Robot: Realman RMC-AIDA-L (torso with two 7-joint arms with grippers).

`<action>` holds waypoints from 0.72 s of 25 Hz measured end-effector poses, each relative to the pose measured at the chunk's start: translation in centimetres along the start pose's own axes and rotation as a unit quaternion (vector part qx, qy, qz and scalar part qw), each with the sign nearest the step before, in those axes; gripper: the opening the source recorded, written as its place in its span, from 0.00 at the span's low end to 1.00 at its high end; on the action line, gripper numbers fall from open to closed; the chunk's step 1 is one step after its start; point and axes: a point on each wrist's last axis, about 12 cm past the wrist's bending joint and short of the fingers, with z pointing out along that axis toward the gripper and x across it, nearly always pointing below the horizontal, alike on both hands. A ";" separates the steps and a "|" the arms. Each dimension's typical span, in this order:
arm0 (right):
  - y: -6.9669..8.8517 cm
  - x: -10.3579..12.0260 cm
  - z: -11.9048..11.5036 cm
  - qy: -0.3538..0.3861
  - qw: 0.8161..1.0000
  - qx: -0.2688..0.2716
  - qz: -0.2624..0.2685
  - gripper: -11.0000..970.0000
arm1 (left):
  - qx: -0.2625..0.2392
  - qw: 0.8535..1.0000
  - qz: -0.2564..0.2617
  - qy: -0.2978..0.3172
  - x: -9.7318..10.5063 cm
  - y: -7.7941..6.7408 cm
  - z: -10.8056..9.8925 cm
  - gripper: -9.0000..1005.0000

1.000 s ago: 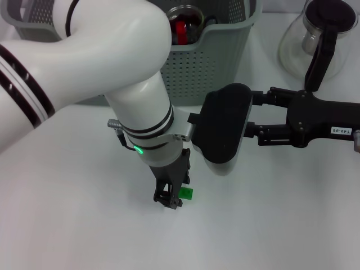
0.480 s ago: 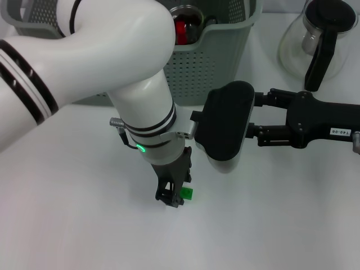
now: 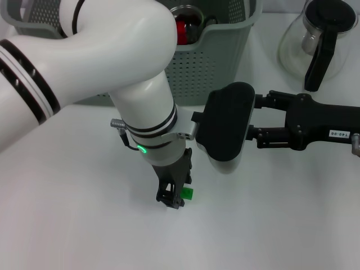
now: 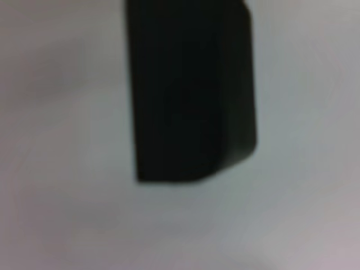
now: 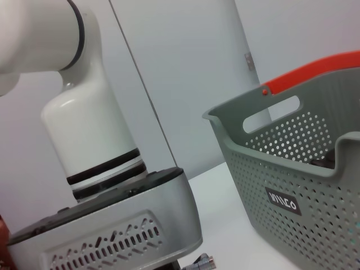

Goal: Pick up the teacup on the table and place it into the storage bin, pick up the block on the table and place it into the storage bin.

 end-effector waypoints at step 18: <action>-0.1 0.0 -0.5 0.002 1.000 0.002 -0.004 0.97 | 0.013 1.000 -0.006 -0.021 -0.7 0.0 -2.1 0.20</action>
